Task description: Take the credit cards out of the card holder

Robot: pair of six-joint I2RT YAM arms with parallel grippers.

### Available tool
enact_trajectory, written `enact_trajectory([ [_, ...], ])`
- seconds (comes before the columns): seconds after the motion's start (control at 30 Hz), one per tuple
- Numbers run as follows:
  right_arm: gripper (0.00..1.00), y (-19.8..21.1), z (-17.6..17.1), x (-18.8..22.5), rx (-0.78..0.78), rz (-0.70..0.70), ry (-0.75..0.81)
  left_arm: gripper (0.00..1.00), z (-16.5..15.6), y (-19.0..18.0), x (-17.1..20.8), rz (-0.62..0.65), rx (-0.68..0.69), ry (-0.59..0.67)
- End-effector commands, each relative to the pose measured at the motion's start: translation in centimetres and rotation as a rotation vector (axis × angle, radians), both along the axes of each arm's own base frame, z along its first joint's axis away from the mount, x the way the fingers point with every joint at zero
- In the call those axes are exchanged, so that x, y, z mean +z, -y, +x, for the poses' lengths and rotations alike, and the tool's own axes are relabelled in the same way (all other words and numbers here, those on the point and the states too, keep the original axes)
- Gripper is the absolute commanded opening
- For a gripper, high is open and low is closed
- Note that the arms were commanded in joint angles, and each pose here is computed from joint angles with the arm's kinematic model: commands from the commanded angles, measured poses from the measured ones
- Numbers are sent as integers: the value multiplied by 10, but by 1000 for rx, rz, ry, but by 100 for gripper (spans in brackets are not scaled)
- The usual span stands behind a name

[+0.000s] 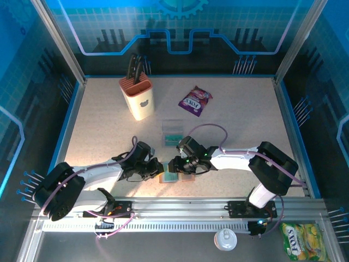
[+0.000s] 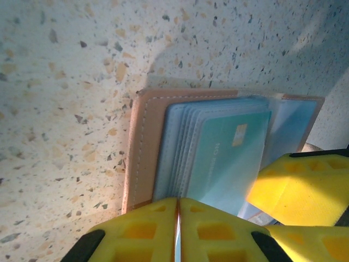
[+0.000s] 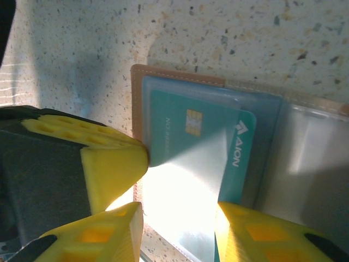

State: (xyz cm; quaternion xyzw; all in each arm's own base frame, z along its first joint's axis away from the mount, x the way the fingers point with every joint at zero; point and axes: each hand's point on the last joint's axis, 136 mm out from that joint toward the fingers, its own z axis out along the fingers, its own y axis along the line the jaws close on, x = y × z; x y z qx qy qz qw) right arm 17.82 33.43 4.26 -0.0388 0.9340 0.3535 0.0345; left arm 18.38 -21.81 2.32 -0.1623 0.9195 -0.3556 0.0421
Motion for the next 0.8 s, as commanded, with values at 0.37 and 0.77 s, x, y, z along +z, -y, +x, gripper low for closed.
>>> enact_trajectory([
  [0.37, 40, 6, -2, -12, -20, 5, -42, 11, -9, -10, -18, 47, 1, -42],
  [0.77, 40, 21, 1, -5, -14, -88, 9, 11, -8, -10, -16, 48, 4, -39],
])
